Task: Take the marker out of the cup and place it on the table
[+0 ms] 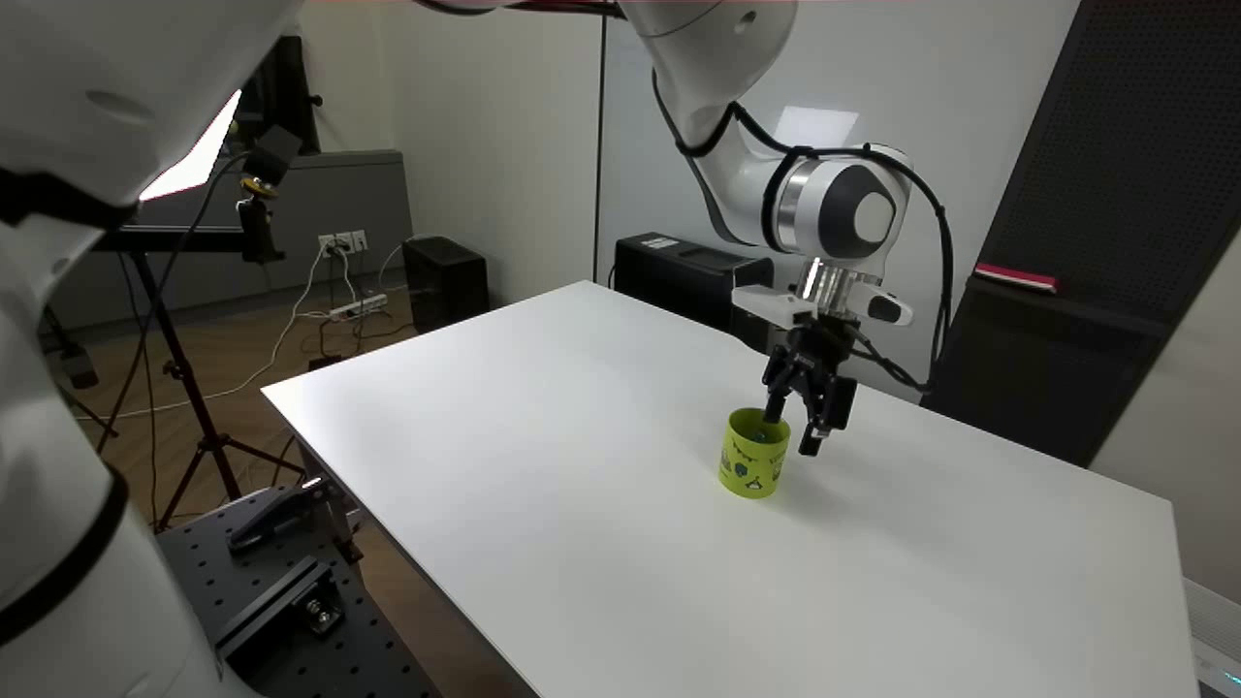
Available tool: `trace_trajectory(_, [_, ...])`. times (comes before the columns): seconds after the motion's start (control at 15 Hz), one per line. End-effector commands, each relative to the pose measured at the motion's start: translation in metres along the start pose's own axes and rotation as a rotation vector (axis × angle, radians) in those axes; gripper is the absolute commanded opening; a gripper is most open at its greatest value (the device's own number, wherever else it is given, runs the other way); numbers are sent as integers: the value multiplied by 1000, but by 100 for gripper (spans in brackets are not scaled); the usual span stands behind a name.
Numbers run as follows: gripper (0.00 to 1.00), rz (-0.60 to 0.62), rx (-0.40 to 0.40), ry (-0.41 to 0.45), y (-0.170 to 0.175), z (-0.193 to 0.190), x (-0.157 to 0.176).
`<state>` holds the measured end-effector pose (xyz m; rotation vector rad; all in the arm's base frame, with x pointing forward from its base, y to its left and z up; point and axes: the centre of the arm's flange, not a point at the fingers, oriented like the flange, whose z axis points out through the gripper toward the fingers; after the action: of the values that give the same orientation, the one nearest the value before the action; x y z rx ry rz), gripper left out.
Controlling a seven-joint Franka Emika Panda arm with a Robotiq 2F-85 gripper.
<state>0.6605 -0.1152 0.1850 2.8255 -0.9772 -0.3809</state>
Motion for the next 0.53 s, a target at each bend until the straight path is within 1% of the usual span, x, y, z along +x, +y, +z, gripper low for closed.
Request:
trace_trajectory(0.0, [100, 46, -14, -12, 14, -4, -30])
trace_trajectory(0.2, [100, 42, -17, -3, 18, -4, -36])
trace_trajectory(0.33, [100, 81, -20, 29, 20, -4, -37])
trace_trajectory(0.4, [100, 103, -4, 49, 21, -6, -37])
trace_trajectory(0.47, [100, 115, 29, 62, 21, -7, -37])
